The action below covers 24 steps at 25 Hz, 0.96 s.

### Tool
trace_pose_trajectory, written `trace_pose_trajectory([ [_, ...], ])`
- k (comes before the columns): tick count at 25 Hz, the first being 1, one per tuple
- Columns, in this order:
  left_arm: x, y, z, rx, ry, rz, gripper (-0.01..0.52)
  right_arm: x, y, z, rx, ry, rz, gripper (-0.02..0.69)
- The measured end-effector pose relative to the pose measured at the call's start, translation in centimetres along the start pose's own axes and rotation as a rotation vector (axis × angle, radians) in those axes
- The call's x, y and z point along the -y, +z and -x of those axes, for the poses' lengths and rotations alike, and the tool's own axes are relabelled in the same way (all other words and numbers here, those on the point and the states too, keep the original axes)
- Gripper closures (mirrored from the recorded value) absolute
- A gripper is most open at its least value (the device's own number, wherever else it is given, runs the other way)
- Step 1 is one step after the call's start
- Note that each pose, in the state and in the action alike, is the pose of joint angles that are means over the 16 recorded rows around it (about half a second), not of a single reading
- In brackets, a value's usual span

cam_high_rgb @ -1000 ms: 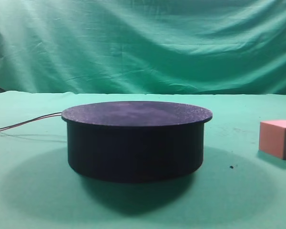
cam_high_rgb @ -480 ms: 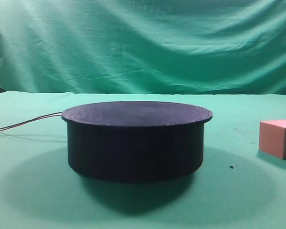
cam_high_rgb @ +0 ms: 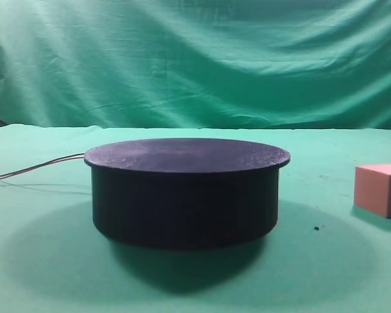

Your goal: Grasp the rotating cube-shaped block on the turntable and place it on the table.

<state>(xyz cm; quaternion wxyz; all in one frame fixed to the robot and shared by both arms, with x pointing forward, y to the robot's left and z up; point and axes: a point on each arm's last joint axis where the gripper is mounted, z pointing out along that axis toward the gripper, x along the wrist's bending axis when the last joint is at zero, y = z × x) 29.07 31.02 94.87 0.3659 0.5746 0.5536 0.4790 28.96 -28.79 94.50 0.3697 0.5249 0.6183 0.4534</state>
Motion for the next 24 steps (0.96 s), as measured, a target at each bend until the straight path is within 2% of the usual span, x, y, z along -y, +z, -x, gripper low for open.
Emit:
trace_pose_trajectory([
  [24,0.00,0.00,0.00,0.000,0.000,0.000,0.514,0.01,0.00,0.01,0.001,0.000,-0.001,0.665],
])
